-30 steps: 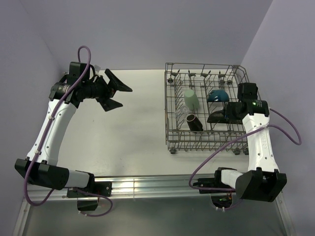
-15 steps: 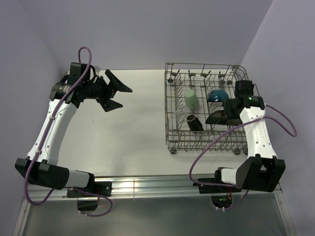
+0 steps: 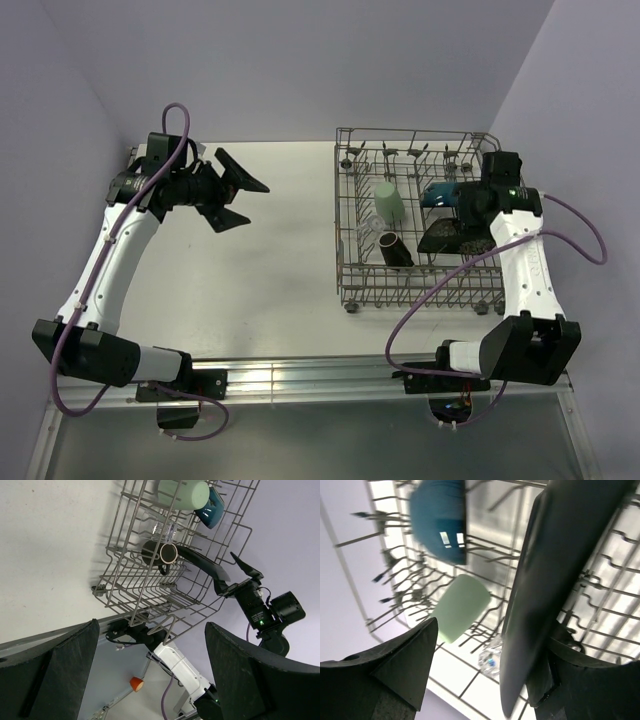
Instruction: Load the mixed dishes into the dish rack
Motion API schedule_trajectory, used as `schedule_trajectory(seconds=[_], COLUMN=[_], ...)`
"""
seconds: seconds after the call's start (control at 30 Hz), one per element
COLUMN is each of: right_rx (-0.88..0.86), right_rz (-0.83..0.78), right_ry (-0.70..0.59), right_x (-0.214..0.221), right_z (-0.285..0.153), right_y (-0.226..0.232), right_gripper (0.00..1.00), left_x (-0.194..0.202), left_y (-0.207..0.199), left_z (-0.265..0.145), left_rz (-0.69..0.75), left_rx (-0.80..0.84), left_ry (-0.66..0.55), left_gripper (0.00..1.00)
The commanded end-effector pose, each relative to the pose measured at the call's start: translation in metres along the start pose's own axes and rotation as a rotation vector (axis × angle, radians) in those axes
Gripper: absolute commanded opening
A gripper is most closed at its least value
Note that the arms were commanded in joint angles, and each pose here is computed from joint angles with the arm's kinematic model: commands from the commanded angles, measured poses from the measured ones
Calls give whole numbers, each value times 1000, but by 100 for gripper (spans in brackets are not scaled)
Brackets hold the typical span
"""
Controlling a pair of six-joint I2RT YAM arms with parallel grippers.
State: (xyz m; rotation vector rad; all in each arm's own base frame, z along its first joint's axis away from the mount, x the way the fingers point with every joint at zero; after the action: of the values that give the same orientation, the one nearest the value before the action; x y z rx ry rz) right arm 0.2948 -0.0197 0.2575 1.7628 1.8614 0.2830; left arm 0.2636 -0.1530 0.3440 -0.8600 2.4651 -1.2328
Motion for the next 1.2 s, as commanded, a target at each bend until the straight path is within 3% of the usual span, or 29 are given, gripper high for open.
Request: schedule_trajectory(seconds=[0.0, 0.47, 0.67, 0.9, 1.07, 1.17], right_rx=[-91, -194, -332, -452, -479, -559], right_rz=[-32, -131, -401, -942, -1072, -1063], right_ry=[-52, -28, -25, 99, 224, 200], right_x=[-12, -11, 11, 57, 75, 73], right_z=[-15, -44, -94, -108, -96, -110], right_y=[26, 48, 51, 22, -20, -43], right_gripper=[73, 73, 76, 79, 79, 82], left_x=[1, 1, 2, 6, 21, 33], left_y=[-6, -5, 7, 16, 8, 2], left_z=[-9, -9, 2, 11, 26, 39], left_rz=[10, 10, 28, 71, 177, 219], left_rx=[50, 42, 23, 10, -51, -85], left_ry=[-35, -45, 4, 39, 83, 124], left_gripper=[93, 93, 93, 94, 95, 95])
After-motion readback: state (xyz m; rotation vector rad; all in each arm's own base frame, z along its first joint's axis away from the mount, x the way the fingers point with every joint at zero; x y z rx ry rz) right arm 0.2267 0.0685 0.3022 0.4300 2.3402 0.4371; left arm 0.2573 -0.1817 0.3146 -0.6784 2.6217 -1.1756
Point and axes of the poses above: each gripper's point midway between its finger pads, its own z axis out along the fingers, its own y axis along the line the jaws close on, x = y × z, the point moved 6 cm from there along -z, back along the fingers, and after that the axes turned 5 degrees about -z, right-handed, at the moved point
